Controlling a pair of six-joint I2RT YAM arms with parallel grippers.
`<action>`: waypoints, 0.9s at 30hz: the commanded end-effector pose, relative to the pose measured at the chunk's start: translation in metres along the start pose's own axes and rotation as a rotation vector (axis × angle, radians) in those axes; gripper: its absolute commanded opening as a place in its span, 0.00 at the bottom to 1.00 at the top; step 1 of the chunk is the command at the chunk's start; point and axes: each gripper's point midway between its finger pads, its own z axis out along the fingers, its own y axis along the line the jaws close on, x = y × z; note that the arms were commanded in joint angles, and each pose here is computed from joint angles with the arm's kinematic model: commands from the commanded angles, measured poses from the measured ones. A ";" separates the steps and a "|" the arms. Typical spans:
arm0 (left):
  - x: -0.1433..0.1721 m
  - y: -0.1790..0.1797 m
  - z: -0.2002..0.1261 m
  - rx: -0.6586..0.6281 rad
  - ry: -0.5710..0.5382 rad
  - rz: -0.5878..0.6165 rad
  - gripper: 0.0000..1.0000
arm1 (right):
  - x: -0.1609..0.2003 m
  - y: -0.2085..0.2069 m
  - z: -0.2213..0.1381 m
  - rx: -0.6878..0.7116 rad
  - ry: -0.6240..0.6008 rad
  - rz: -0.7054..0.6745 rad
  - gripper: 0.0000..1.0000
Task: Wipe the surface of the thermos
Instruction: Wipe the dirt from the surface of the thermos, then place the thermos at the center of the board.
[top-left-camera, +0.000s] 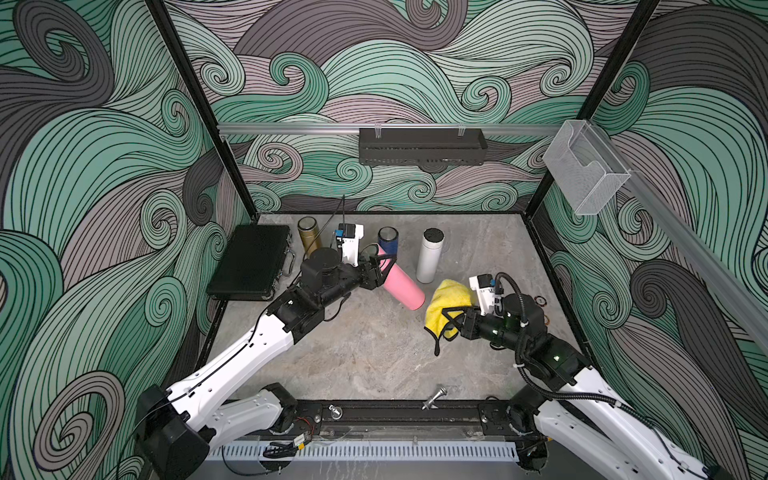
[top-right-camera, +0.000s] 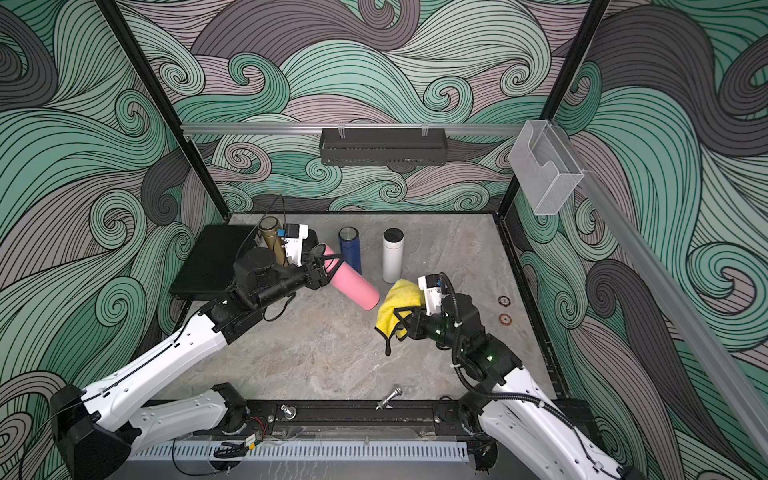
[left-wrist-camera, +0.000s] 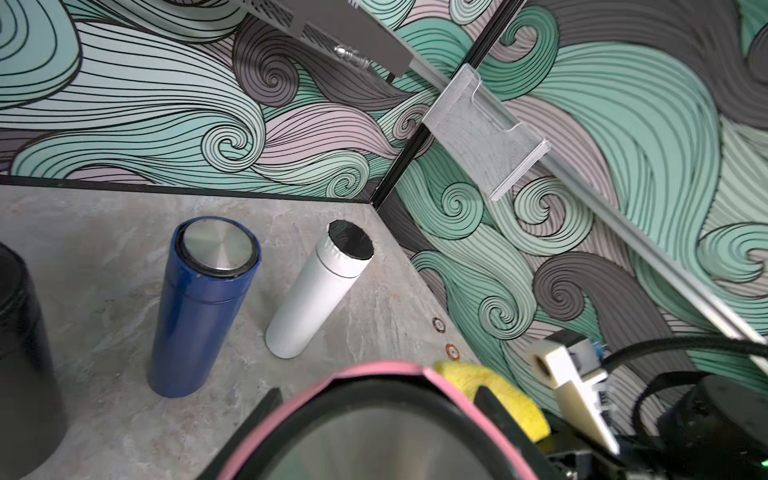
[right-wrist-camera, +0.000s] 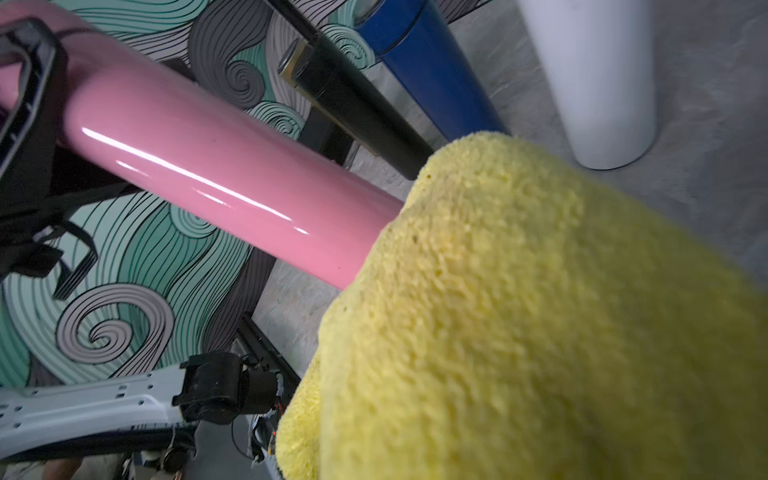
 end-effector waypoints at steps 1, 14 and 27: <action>-0.006 0.015 0.005 -0.080 -0.020 0.129 0.00 | 0.007 -0.060 -0.007 0.335 0.066 0.005 0.00; 0.030 0.016 0.033 -0.190 0.068 0.436 0.00 | -0.014 -0.103 0.015 0.549 0.108 -0.047 0.00; 0.059 0.029 0.054 -0.223 0.167 0.475 0.00 | -0.003 -0.146 0.062 0.552 0.199 0.055 0.00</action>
